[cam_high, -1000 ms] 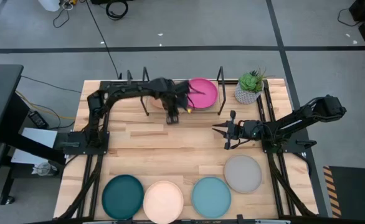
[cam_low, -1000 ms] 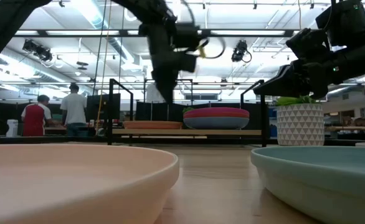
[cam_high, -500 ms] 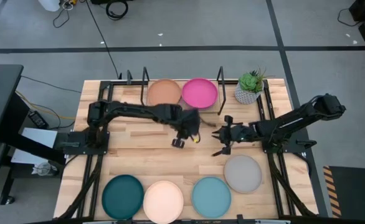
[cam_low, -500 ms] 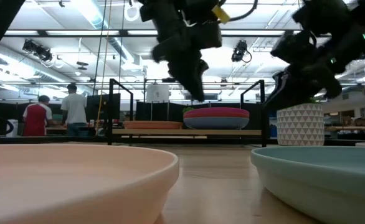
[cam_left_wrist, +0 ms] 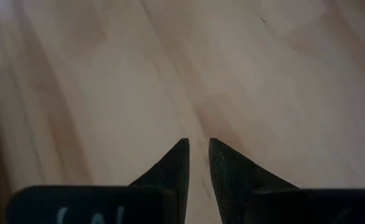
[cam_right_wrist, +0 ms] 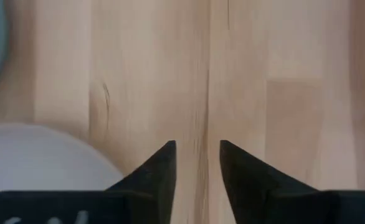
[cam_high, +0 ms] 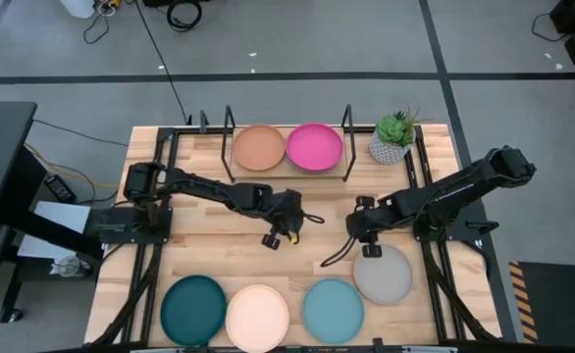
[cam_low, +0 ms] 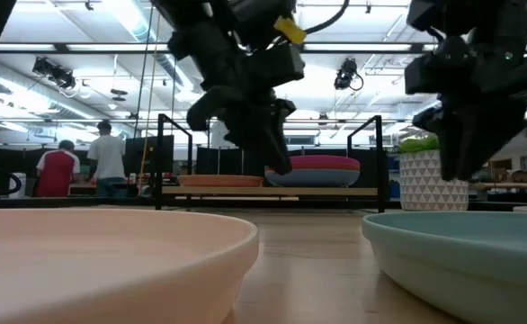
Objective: Place and stack plates onto a shelf
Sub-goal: Stack the gray plate on top of the light brown plate on the shelf
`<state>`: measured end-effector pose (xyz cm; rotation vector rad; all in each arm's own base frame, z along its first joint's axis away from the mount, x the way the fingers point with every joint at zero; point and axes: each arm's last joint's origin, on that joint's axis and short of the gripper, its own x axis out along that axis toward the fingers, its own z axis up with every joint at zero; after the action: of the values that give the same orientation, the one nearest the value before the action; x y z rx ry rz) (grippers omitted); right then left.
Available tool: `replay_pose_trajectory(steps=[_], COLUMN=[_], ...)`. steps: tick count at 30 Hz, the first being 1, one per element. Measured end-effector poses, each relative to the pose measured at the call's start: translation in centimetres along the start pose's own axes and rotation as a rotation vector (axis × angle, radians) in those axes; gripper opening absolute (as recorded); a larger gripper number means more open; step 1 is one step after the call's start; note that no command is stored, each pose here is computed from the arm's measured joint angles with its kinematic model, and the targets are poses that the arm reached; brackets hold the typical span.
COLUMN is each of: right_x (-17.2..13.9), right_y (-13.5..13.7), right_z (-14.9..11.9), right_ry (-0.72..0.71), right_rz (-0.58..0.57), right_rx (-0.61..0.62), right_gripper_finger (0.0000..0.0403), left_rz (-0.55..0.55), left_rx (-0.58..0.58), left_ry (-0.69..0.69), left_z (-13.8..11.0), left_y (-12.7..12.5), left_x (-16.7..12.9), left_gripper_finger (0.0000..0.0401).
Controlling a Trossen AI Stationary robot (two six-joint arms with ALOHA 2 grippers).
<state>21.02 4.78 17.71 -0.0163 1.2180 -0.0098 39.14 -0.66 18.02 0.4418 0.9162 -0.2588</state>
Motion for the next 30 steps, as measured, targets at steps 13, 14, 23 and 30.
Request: replay_pose_trajectory(steps=[13, 14, 23, 30], right_x=[1.2, 1.5, 4.8, 4.0], right_y=[1.2, 1.3, 2.2, 1.6], right_z=[0.5, 0.4, 0.2, 0.6], right_ry=[0.301, 0.305, 0.399, 0.368], right_rz=[0.171, 0.158, 0.106, -0.009], right_rx=[0.038, 0.032, -0.170, -0.245], right_gripper_finger=[0.0170, 0.0166, 0.0110, 0.0026], left_rz=[0.076, 0.085, 0.090, 0.087], left_rx=[-0.072, -0.092, -0.268, -0.390], left_ry=[-0.082, -0.094, -0.049, -0.061], left_z=[-3.4, -3.6, -4.8, -4.4], left_y=[0.2, 0.3, -0.1, -0.3], left_x=[-0.9, -1.0, -4.2, -7.6], left_gripper_finger=[0.0066, 0.0066, 0.0066, 0.0066])
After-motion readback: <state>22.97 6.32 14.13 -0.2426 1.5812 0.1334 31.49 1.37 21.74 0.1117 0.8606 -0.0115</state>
